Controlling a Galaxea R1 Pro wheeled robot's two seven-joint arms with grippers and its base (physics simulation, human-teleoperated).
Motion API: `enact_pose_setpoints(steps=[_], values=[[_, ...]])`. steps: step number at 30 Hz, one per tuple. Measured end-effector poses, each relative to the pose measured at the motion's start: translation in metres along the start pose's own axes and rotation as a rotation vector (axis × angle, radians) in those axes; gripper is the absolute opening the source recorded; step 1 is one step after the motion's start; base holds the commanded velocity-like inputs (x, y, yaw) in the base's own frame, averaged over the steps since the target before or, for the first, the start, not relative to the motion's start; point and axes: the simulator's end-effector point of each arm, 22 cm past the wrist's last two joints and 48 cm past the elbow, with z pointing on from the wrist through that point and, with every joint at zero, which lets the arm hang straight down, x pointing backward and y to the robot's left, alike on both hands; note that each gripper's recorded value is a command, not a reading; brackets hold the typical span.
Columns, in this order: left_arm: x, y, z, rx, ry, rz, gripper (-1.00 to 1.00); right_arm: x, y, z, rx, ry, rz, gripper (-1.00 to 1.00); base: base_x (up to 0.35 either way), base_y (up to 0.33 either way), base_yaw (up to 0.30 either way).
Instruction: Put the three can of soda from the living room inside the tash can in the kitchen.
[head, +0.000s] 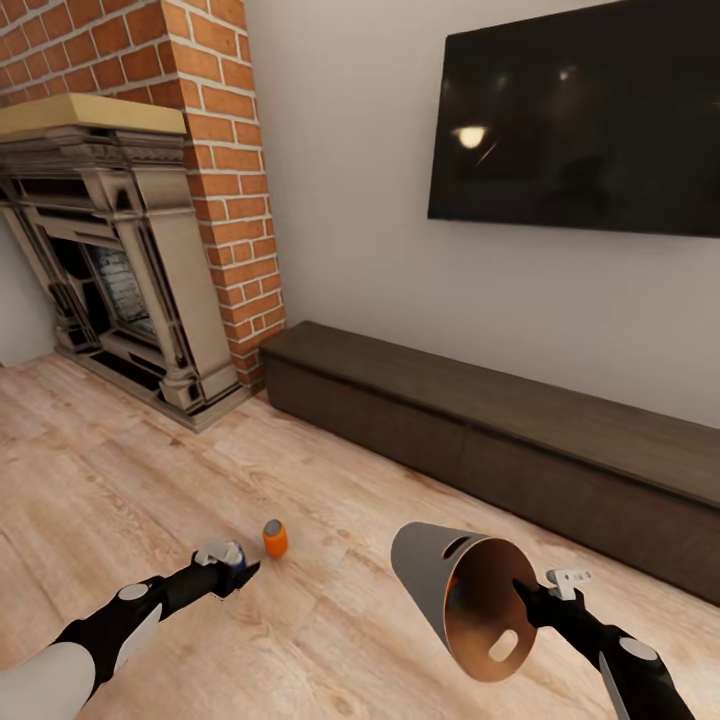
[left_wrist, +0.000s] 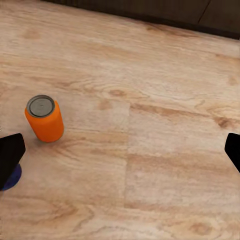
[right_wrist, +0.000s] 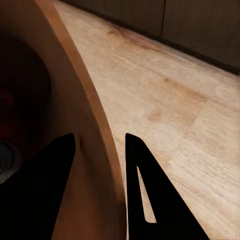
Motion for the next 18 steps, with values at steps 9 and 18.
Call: enact_pose_setpoints(steps=[9,18], values=[[-0.001,0.017,-0.003,-0.062,-0.004,-0.008,1.0,0.001,-0.001,0.0,0.001,0.001,0.0,-1.0,0.325,0.0,0.0],[-0.001,0.041,-0.005,-0.174,-0.006,-0.011,1.0,0.005,-0.001,0.0,0.005,0.01,0.008,-1.0,0.232,0.003,0.0]])
